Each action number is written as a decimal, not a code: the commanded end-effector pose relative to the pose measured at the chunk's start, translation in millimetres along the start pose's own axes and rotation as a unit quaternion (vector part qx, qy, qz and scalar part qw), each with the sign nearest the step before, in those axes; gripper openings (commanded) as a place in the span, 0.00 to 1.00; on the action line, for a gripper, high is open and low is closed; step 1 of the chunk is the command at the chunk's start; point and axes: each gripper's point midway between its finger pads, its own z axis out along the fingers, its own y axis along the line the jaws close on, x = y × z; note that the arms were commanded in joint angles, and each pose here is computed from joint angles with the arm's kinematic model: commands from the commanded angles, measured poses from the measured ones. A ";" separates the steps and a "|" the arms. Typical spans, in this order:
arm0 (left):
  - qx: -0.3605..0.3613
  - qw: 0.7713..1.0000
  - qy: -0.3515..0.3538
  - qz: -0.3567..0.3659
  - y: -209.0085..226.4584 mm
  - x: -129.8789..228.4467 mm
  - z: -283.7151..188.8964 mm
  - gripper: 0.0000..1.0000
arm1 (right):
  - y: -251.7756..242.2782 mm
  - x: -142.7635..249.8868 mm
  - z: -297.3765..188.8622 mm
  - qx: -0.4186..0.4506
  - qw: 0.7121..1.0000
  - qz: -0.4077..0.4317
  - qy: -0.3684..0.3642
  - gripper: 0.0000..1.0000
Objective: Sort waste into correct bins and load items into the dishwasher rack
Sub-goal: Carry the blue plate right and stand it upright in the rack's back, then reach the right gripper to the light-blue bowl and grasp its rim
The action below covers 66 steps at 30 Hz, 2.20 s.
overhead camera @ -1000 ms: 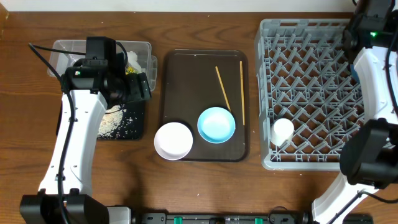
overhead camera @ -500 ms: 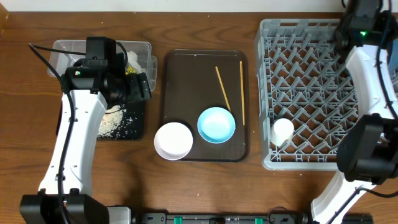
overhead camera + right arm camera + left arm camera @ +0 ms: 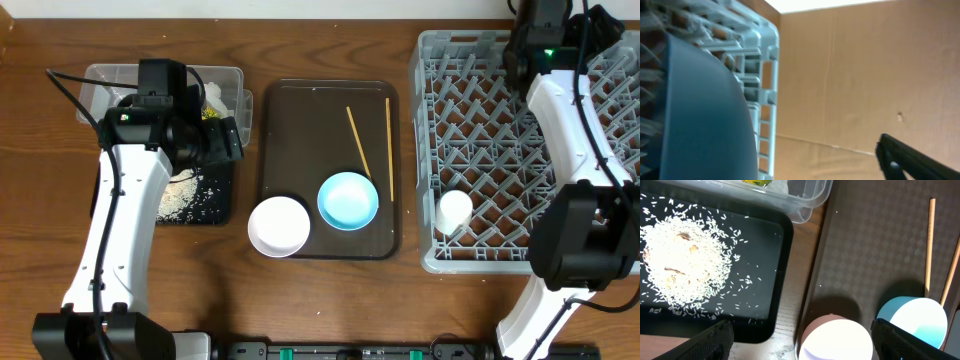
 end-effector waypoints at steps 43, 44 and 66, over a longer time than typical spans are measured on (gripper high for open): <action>0.006 1.000 -0.011 -0.003 -2.2 -5.4 -7.3 0.90 | 272.6 8.2 -331.9 -0.613 0.789 -0.002 -0.029 0.45; 0.005 1.000 -0.011 -0.003 -2.2 -5.3 -7.3 0.90 | 278.4 10.8 -332.4 -0.612 0.790 -0.009 -0.025 0.45; 0.005 1.000 -0.011 -0.003 -2.2 -5.4 -7.2 0.90 | 344.1 70.7 -293.9 -0.577 0.812 -0.068 0.062 0.01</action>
